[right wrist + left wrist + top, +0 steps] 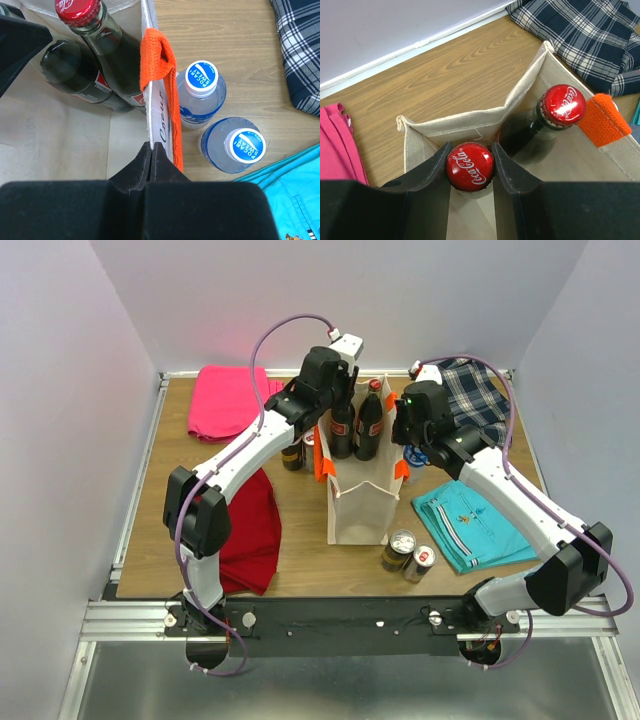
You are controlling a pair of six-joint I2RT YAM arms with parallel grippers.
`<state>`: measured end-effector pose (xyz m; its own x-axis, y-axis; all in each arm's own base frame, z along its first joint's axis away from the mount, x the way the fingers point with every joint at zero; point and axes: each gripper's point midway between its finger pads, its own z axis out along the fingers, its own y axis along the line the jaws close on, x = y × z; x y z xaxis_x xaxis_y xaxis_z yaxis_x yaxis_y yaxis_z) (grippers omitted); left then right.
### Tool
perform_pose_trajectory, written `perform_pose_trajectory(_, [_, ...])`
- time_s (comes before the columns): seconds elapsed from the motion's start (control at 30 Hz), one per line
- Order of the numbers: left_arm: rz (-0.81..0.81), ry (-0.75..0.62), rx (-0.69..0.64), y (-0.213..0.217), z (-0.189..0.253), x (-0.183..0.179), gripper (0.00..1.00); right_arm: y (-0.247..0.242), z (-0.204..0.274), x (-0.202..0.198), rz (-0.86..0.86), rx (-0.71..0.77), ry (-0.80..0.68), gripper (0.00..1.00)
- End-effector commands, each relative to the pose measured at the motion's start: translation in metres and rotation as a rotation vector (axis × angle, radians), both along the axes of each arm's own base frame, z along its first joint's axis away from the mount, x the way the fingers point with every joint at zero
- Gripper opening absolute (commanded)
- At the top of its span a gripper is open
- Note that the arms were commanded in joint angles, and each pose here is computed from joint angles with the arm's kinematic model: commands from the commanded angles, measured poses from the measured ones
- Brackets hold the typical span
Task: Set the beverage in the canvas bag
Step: Place the drink in the canvas bag.
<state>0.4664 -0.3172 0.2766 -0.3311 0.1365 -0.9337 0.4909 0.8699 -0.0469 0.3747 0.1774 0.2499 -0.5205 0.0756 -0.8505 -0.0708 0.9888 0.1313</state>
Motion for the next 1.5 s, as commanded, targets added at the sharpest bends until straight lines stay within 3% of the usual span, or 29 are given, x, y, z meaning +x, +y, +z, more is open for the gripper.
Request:
perform_pose_trajectory(0.0, [0.009, -0.21, -0.154, 0.004, 0.085, 0.005, 0.0, 0.004, -0.014, 0.003, 0.014, -0.02, 0.039, 0.01])
perform_pose_trajectory(0.63, [0.032, -0.152, -0.102, 0.008, 0.051, 0.009, 0.0, 0.006, -0.015, 0.004, 0.017, -0.019, 0.042, 0.01])
perform_pose_trajectory(0.7, [0.034, -0.157, -0.099, 0.009, 0.052, 0.008, 0.13, 0.006, -0.014, 0.004, 0.018, -0.017, 0.04, 0.01])
perform_pose_trajectory(0.8, [0.037, -0.164, -0.091, 0.011, 0.052, 0.008, 0.22, 0.007, -0.014, 0.005, 0.02, -0.015, 0.042, 0.01])
perform_pose_trajectory(0.97, [0.045, -0.177, -0.086, 0.014, 0.057, 0.007, 0.45, 0.008, -0.013, 0.005, 0.02, -0.013, 0.043, 0.01])
perform_pose_trajectory(1.1, [0.03, -0.209, -0.079, 0.015, 0.068, 0.006, 0.55, 0.008, -0.008, 0.004, 0.025, -0.001, 0.031, 0.13])
perform_pose_trajectory(1.27, [0.019, -0.221, -0.074, 0.015, 0.075, 0.004, 0.64, 0.009, -0.005, 0.004, 0.026, 0.005, 0.023, 0.2])
perform_pose_trajectory(1.47, [0.015, -0.225, -0.079, 0.014, 0.078, 0.003, 0.69, 0.01, -0.005, 0.005, 0.027, 0.005, 0.027, 0.27])
